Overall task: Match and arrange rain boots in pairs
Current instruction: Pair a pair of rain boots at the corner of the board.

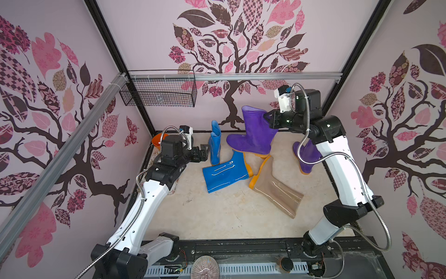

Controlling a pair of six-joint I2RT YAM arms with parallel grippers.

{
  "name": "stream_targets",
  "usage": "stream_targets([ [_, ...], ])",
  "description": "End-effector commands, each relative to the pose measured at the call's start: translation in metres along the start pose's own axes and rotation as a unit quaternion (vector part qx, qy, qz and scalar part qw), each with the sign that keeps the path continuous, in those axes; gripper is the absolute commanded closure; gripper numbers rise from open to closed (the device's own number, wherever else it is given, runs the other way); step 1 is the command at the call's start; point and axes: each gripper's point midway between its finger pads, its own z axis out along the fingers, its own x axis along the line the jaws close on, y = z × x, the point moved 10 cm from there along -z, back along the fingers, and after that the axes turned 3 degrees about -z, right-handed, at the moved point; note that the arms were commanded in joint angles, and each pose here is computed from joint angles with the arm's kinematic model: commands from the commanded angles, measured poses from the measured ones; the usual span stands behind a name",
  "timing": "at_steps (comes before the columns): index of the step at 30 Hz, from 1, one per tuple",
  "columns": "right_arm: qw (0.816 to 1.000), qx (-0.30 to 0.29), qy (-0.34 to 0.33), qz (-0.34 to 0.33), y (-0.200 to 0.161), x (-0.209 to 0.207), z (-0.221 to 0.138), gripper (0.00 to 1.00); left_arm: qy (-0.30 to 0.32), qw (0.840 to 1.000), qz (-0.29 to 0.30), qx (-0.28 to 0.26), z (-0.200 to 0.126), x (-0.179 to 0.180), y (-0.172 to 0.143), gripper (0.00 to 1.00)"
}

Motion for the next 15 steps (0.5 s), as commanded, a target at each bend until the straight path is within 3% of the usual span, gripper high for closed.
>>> stream_targets([
  [1, 0.996, -0.082, 0.023, -0.007, 0.014, 0.018, -0.06, 1.0, -0.013, 1.0, -0.007, -0.008, -0.001, -0.002, 0.0, 0.06],
  [15, 0.999, -0.052, -0.004, 0.01, -0.034, 0.015, -0.105, 1.0, -0.024, 1.0, -0.02, -0.005, 0.001, -0.004, -0.003, 0.06],
])
